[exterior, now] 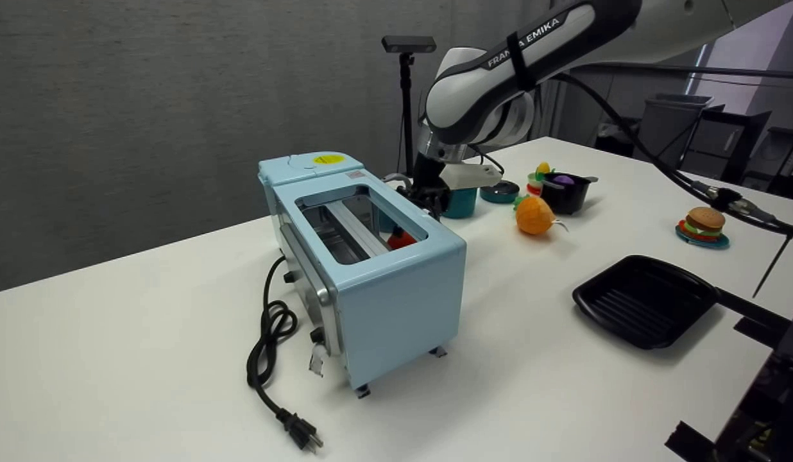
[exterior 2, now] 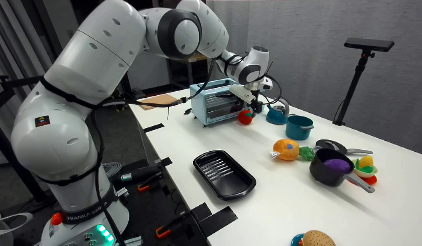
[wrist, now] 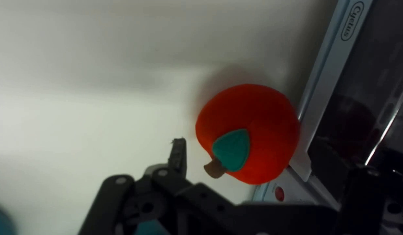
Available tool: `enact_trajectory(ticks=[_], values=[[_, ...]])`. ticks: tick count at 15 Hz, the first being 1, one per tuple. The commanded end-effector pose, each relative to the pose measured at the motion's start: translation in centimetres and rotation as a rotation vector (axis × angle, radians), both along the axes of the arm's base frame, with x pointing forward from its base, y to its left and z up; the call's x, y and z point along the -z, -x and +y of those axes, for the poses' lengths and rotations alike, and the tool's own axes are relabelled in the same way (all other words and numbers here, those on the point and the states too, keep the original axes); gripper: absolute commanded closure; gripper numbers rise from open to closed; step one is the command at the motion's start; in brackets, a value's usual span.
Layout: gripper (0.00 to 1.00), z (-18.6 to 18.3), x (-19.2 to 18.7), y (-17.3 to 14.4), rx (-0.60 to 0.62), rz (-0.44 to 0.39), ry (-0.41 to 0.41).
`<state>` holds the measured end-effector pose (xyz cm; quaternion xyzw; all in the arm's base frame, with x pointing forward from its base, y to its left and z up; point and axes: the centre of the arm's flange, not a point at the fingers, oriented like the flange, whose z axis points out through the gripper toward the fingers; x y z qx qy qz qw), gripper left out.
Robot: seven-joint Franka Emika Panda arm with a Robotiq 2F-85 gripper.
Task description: Place the apple plush toy inside the blue pot
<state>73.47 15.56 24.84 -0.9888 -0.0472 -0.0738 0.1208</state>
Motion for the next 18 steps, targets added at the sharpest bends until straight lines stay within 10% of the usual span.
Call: enact_trajectory(ticks=[1, 11, 18], values=[[0.16, 0.6, 0.8, -2.8, 0.011, 0.018, -0.008], [0.93, -1.1, 0.9, -3.4, 0.066, 0.004, 0.017], [0.96, -4.9, -4.1, -4.2, 0.039, -0.077, 0.104]])
